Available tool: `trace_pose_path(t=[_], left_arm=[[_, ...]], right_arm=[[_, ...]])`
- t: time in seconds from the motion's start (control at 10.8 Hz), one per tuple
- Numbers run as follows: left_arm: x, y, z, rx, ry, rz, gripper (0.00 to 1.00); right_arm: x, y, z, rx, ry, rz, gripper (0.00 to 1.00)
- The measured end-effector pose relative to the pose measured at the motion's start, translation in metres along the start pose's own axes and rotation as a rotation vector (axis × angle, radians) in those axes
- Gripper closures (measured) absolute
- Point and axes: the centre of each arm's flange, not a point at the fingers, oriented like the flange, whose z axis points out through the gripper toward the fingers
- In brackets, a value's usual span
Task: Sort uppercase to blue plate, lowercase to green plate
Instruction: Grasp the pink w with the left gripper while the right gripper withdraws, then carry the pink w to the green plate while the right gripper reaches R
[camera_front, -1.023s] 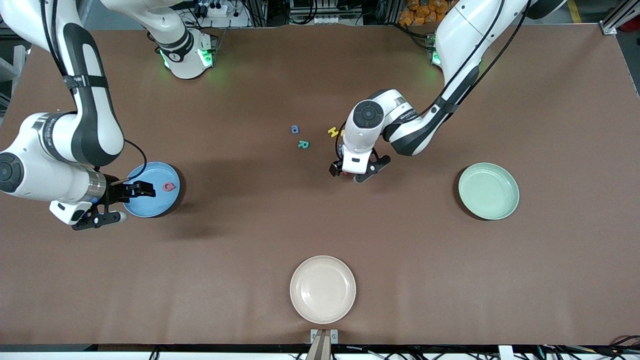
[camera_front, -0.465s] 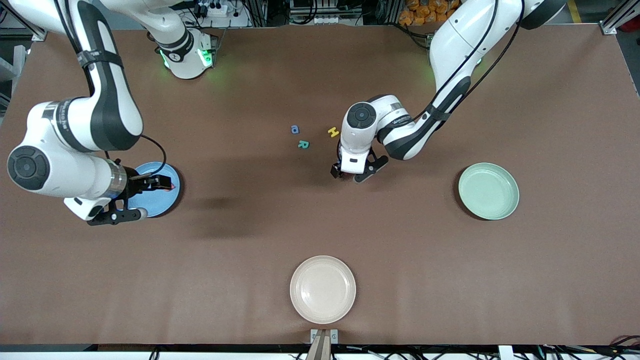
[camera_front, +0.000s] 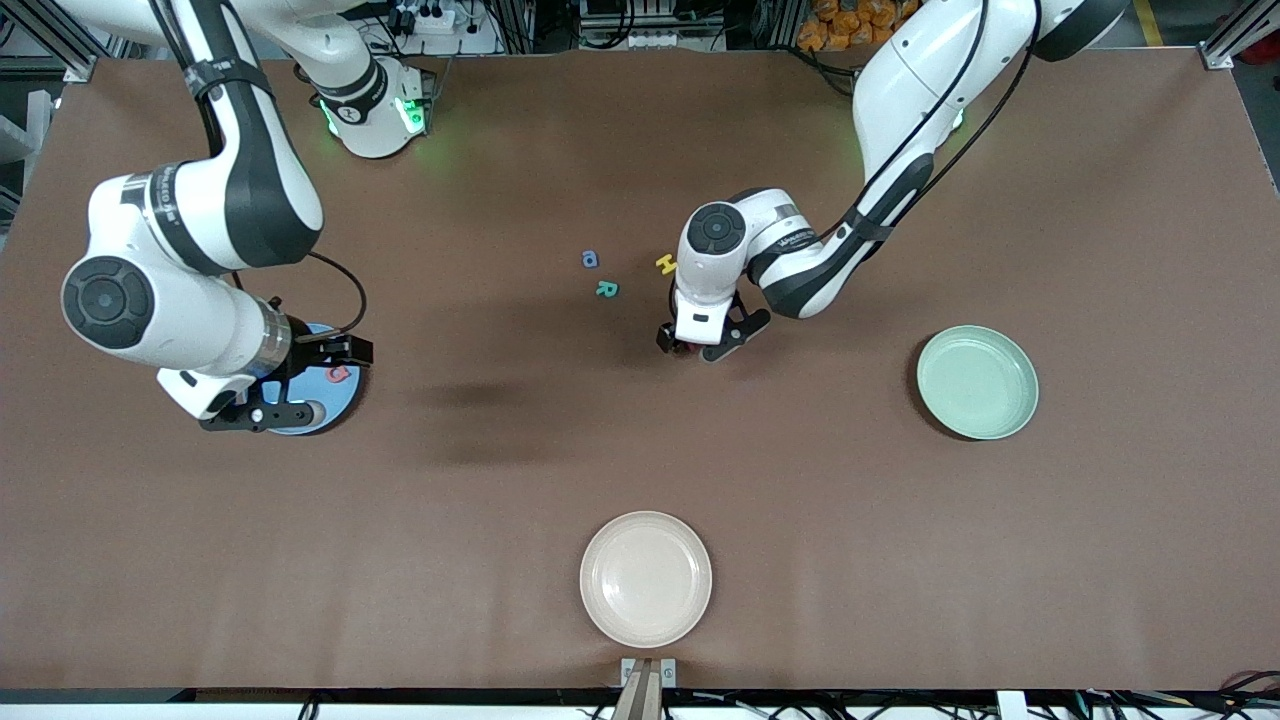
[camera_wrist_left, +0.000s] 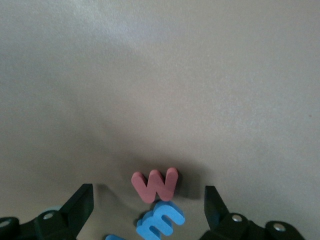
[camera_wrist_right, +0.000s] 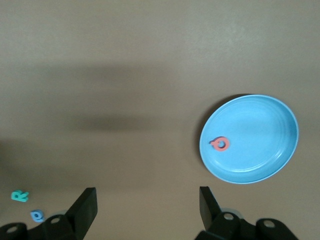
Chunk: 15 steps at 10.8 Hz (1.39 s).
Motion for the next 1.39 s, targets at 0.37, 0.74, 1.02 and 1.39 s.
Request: trace_pose_path(t=[0.37,0.74,1.02,1.39], left_arm=[[0.005,-0.002,0.004,0.007,0.006,-0.006,0.11],[0.004,-0.002,0.005,0.008,0.006,-0.004,0.16],[0.003,-0.001,0.006,0.007,0.007,-0.001,0.25],[0.0,0.006,0.001,-0.004,0.018,0.006,0.53]], right_arm=[[-0.016,-0.04,0.016,-0.006,-0.04,0.077,0.02],[-0.036,-0.11,0.061,0.016,0.009,0.144,0.03],[-0.048,-0.13,0.089,0.026,0.027,0.166,0.03],[-0.054,-0.139,0.099,0.031,0.032,0.183,0.03]])
